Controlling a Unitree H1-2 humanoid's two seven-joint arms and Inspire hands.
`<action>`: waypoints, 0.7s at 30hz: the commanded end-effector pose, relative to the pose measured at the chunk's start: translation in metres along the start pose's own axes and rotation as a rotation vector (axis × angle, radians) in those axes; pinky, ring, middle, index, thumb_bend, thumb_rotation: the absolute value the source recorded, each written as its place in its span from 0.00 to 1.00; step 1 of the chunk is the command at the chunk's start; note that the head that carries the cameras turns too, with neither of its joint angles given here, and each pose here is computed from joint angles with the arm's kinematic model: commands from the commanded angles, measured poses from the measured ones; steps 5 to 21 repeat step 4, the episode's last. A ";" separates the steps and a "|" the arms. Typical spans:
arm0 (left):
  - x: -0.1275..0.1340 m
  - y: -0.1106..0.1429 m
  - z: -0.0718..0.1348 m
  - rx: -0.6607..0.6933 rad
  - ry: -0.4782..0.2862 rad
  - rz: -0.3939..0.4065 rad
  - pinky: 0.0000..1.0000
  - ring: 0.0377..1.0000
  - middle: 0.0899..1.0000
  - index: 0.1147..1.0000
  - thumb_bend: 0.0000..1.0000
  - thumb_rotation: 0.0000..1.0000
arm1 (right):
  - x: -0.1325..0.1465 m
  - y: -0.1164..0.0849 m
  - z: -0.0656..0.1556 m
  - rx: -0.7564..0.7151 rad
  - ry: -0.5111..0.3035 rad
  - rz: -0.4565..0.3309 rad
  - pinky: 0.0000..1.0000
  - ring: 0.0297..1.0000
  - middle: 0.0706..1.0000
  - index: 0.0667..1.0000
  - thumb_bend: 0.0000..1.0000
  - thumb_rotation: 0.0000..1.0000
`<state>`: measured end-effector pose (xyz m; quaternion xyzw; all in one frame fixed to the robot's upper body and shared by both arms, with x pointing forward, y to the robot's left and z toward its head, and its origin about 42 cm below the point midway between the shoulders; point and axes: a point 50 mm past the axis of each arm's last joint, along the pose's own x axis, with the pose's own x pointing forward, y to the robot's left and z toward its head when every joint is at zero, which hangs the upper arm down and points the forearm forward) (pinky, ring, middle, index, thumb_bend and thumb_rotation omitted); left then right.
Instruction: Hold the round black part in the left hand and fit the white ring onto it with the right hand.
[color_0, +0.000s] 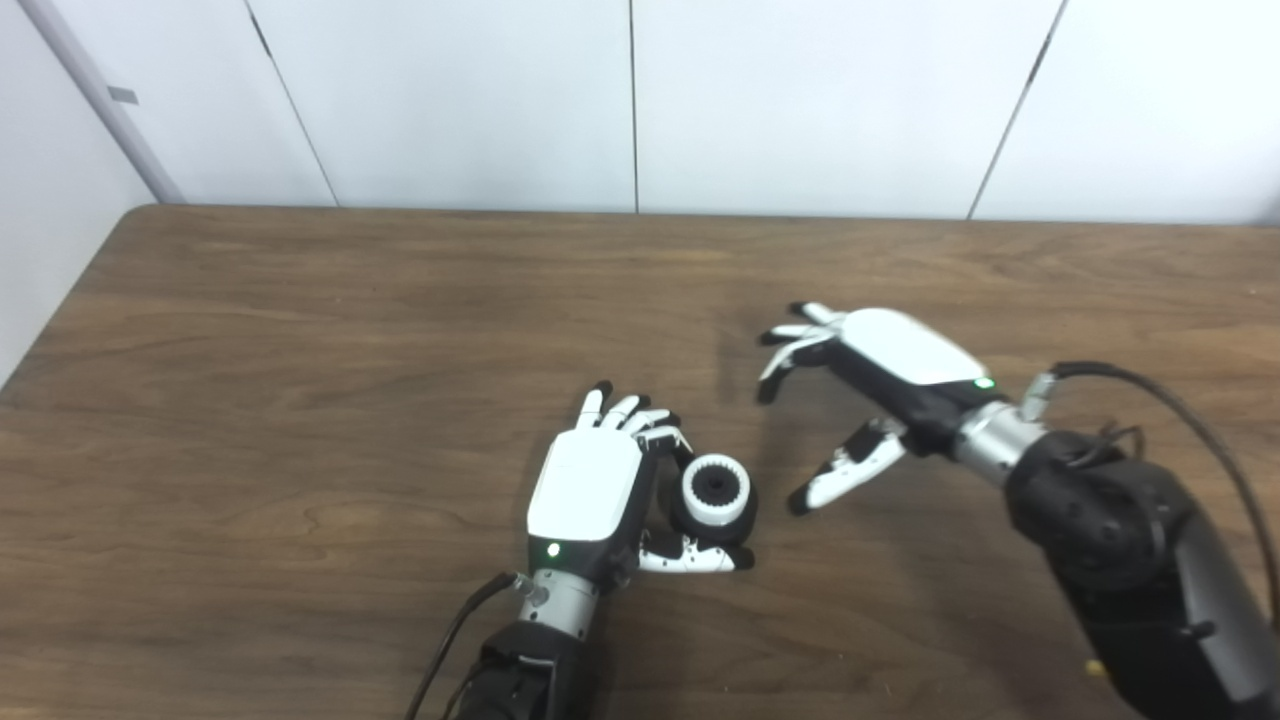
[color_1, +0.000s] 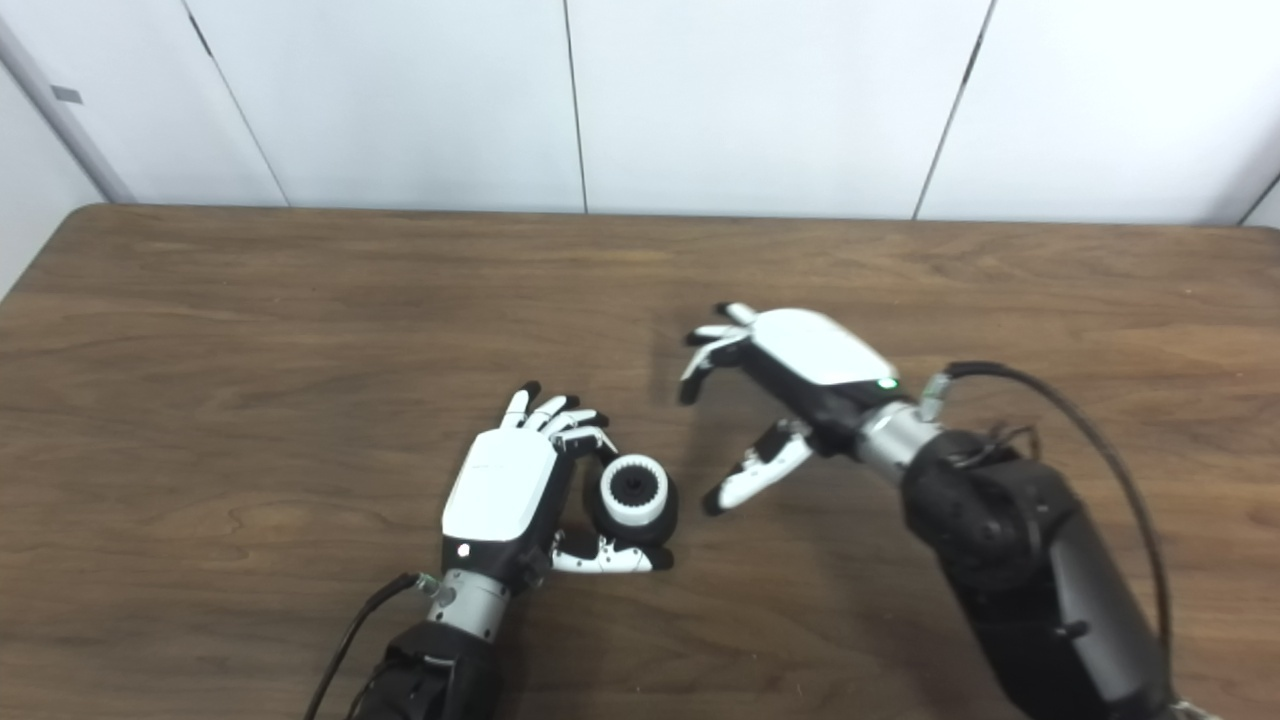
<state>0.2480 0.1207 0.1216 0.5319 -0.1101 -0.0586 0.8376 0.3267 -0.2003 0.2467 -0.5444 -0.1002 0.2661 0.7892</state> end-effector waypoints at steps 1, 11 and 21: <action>0.003 0.003 -0.002 0.015 -0.017 0.014 1.00 0.88 0.76 0.42 0.52 0.06 | -0.006 -0.019 0.008 -0.019 -0.034 -0.078 0.95 1.00 0.88 0.63 1.00 0.27; 0.002 0.003 -0.004 0.013 -0.016 0.014 1.00 0.87 0.76 0.41 0.52 0.06 | -0.011 -0.024 0.004 -0.015 -0.021 -0.097 0.94 1.00 0.89 0.64 0.99 0.28; 0.002 0.003 -0.004 0.013 -0.016 0.014 1.00 0.87 0.76 0.41 0.52 0.06 | -0.011 -0.024 0.004 -0.015 -0.021 -0.097 0.94 1.00 0.89 0.64 0.99 0.28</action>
